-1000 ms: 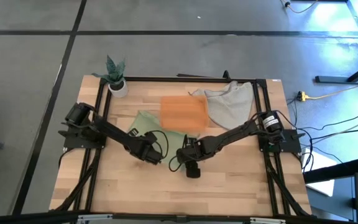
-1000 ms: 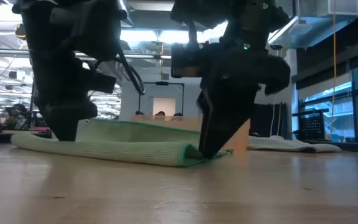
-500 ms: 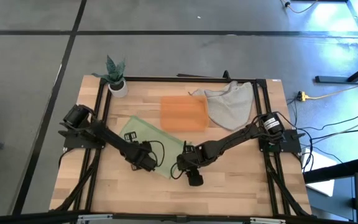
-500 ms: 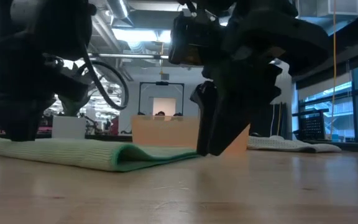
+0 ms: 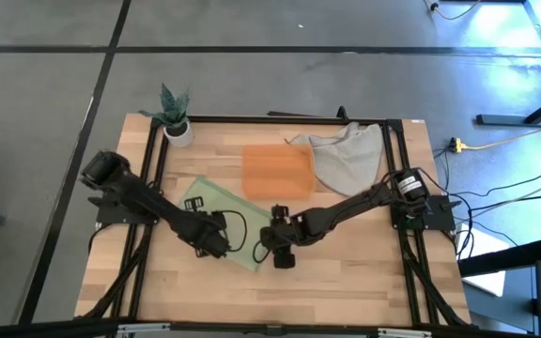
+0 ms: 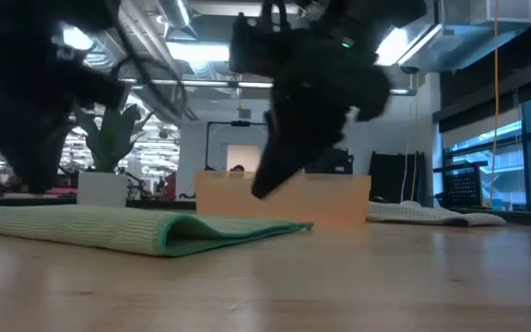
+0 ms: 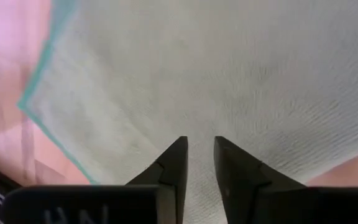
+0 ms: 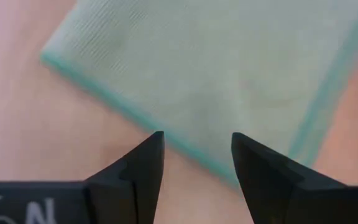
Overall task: Roll microfiber towels into tight, uniform cylinder then place into a basket
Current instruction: Roll the green microfiber towel
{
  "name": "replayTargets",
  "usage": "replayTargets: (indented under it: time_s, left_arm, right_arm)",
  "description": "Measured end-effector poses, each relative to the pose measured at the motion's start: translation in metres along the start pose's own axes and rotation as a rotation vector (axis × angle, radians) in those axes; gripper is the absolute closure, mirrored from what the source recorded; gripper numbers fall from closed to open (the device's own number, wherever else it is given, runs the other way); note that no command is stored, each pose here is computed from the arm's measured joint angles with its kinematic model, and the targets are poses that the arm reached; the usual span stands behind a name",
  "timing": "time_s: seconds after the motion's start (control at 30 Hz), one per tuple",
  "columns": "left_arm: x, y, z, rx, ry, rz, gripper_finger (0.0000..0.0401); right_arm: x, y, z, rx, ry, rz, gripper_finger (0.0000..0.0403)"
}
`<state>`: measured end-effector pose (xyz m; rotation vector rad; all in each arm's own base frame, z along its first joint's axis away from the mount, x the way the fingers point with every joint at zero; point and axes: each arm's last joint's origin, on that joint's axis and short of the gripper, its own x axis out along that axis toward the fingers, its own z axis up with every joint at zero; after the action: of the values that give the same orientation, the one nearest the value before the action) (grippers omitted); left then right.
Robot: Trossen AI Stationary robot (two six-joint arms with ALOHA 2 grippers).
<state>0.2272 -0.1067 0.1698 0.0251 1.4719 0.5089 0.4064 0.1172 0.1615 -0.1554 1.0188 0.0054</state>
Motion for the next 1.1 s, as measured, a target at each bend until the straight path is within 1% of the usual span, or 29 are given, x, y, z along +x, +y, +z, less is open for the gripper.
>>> replayTargets:
  time_s: [0.1,0.17,0.33,0.47,0.7,0.93,1.1]
  left_arm:
    - [-0.015,0.003,-0.004,-0.043,-0.100,-0.030,0.0331]
    - [-0.023,0.001,-0.008,-0.055,-0.147,-0.053,0.0331]
    - [-0.031,-0.008,-0.020,-0.081,-0.184,-0.083,0.0331]
    - [-0.031,-0.014,-0.027,-0.163,-0.175,-0.077,0.0331]
    - [-0.034,-0.020,-0.041,-0.279,-0.171,-0.076,0.0331]
    - [-0.036,-0.024,-0.048,-0.322,-0.174,-0.084,0.0331]
    - [-0.036,-0.022,-0.052,-0.338,-0.148,-0.066,0.0331]
  right_arm:
    - [0.000,-0.009,0.003,-0.002,-0.016,-0.106,0.0214]
    - [0.001,-0.017,0.004,0.004,-0.016,-0.156,0.0214]
    - [0.008,-0.037,-0.002,0.051,0.017,-0.190,0.0214]
    - [0.014,-0.046,-0.009,0.107,0.035,-0.201,0.0214]
    - [0.022,-0.044,-0.025,0.114,0.078,-0.161,0.0214]
    - [0.023,-0.033,-0.036,0.138,0.102,-0.086,0.0214]
    - [0.021,-0.020,-0.036,0.180,0.092,-0.047,0.0214]
